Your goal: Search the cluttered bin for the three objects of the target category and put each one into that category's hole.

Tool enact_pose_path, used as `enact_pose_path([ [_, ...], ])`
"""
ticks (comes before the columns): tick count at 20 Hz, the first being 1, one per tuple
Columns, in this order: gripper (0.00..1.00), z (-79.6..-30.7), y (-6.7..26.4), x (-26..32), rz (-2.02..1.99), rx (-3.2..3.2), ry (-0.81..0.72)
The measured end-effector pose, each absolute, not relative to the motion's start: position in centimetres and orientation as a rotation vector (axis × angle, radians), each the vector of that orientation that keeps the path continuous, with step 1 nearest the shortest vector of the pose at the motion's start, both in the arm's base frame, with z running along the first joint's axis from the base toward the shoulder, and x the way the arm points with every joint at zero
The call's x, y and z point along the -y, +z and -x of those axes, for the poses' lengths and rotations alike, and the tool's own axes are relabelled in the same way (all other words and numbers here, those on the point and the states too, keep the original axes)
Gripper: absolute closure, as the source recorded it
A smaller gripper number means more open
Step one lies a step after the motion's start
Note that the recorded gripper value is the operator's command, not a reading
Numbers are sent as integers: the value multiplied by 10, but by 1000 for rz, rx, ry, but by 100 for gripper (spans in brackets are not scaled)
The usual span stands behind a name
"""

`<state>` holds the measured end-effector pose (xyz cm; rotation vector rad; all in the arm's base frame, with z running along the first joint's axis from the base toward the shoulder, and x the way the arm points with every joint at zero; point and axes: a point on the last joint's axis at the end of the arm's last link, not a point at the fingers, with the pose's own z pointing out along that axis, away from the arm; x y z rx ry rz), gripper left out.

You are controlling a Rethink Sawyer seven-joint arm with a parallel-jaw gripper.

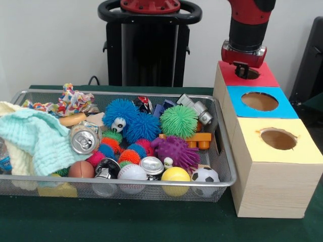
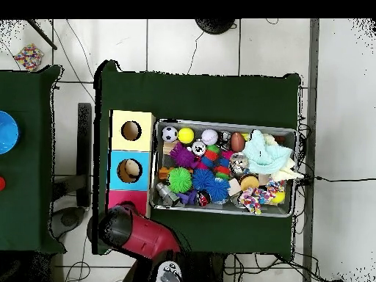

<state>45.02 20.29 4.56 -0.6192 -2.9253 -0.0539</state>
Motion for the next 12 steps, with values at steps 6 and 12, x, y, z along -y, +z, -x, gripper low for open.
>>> enact_pose_path([
  [6,100,-449,61,-205,606,2920,-60],
  [12,100,-452,85,-205,577,2916,-58],
])
